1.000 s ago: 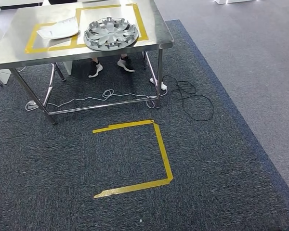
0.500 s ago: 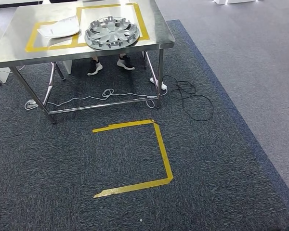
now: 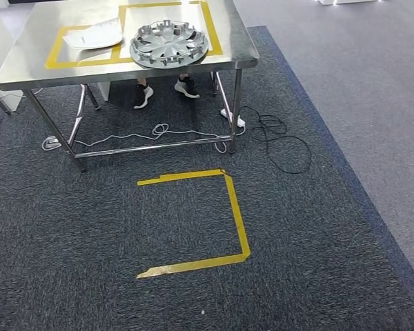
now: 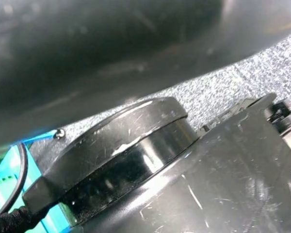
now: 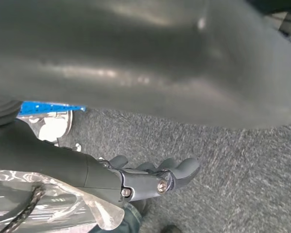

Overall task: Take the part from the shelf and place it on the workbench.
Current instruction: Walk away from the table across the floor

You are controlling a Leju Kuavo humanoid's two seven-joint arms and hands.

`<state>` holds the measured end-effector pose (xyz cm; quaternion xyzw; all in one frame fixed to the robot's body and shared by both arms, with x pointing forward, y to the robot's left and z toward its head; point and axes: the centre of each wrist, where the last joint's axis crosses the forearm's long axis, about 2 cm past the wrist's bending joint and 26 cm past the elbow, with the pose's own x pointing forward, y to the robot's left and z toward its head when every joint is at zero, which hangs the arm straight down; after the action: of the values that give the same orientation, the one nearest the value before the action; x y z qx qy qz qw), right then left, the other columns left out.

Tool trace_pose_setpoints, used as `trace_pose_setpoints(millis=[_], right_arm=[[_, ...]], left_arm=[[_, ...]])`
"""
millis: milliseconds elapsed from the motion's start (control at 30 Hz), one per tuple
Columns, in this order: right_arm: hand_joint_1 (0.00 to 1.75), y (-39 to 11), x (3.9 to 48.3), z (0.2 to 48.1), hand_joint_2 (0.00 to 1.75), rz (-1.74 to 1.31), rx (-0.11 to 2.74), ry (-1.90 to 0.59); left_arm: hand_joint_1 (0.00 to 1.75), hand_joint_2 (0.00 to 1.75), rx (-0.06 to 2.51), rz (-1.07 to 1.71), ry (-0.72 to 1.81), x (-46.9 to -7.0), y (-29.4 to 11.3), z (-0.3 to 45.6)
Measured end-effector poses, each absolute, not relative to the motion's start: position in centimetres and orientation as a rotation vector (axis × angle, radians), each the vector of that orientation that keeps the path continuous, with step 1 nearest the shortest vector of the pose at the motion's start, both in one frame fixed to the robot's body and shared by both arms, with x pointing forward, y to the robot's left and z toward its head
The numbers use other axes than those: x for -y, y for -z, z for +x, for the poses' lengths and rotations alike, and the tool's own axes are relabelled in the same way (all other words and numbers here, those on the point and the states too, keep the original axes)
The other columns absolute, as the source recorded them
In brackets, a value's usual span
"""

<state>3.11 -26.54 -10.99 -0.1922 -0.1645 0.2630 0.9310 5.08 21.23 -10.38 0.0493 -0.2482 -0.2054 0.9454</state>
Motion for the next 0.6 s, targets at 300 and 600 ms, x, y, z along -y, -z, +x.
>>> trace_pose_setpoints(millis=[300, 600], right_arm=[[0.0, 10.99, 26.37, 3.07, 0.0, -0.394, 0.332, -0.537], [0.0, 11.01, 26.36, 2.79, 0.0, -0.392, 0.328, -0.54]], left_arm=[[0.0, 0.0, 0.501, 0.104, 0.419, -21.47, 10.44, 4.87], [0.0, 0.0, 0.496, 0.103, 0.419, -21.49, 10.48, 4.62]])
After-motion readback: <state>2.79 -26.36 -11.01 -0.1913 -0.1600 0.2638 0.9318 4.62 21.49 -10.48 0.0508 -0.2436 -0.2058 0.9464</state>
